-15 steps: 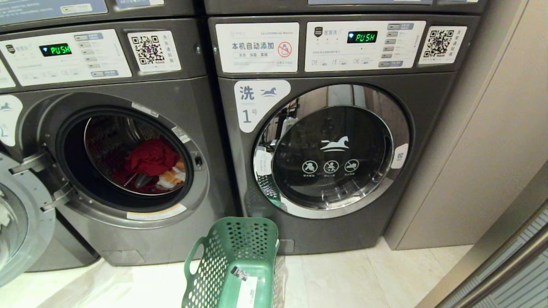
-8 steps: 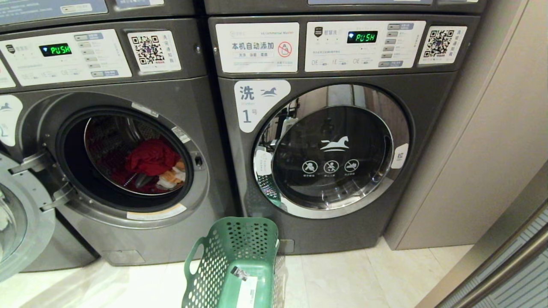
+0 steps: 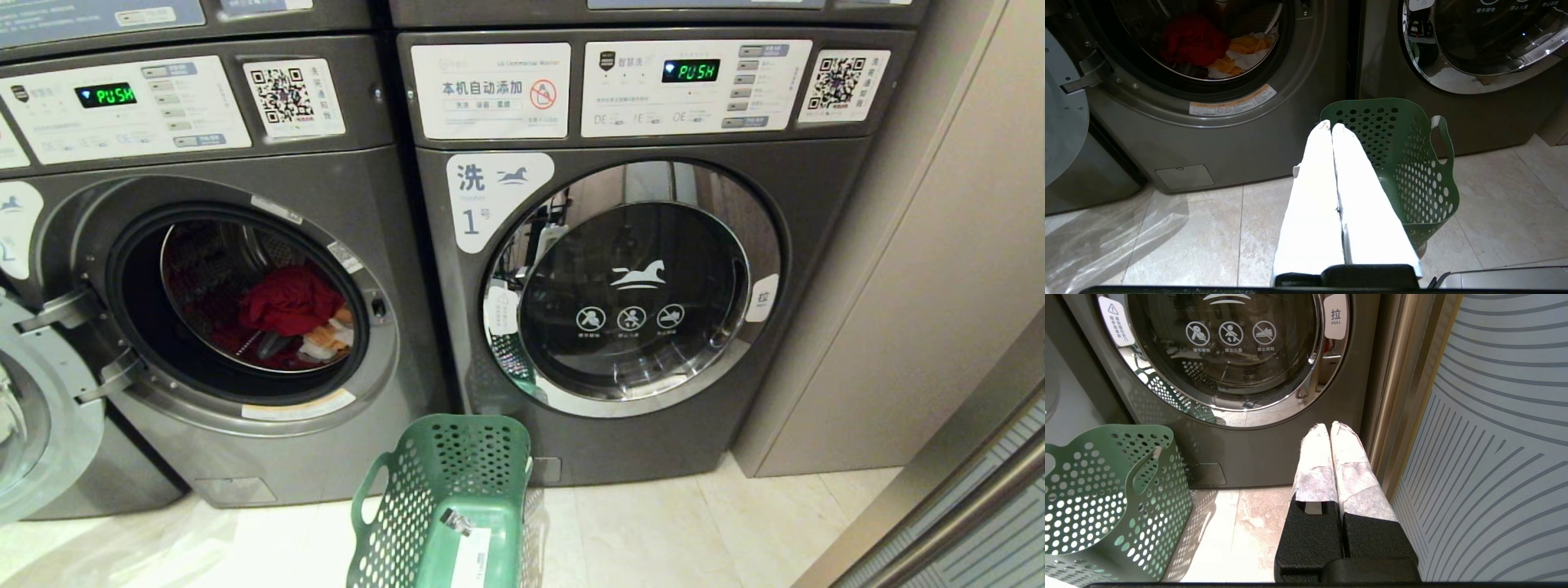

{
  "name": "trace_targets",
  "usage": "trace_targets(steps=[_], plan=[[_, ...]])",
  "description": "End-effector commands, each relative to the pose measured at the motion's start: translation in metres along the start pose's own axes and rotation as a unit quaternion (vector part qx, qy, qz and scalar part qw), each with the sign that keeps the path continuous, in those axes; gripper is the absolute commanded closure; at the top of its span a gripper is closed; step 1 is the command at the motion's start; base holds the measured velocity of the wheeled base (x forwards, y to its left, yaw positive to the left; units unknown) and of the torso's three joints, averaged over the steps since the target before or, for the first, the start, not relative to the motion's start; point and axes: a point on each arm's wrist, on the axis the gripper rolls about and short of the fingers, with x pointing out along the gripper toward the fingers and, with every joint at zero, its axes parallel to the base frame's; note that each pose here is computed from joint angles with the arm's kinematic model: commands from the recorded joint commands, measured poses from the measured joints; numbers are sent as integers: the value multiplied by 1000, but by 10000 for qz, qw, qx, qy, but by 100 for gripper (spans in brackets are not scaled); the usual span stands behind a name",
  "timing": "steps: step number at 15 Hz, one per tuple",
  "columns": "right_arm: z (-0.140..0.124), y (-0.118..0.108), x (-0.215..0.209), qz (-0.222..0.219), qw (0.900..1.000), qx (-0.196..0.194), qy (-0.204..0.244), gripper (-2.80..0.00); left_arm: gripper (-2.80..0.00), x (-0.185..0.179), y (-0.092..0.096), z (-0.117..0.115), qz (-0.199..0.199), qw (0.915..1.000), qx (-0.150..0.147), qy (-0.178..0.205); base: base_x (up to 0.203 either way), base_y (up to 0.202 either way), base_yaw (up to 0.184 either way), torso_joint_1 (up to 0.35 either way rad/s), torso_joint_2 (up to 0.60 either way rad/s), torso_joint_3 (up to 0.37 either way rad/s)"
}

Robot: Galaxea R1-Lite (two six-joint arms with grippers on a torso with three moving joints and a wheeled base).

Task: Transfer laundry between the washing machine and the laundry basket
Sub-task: Pick a cloth and place it into the basket

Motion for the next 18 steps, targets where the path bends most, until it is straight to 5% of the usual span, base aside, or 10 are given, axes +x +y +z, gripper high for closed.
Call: trace_targets(steps=[1, 18], plan=[[-9, 0, 2, 0, 9999, -35, 159, 0, 0, 0, 0, 0, 25, 10000, -21, 20, 0, 0, 0, 0, 0, 0], [-10, 0, 2, 0, 9999, -10, 165, 0, 0, 0, 0, 0, -27, 10000, -10, 10, 0, 0, 0, 0, 0, 0]])
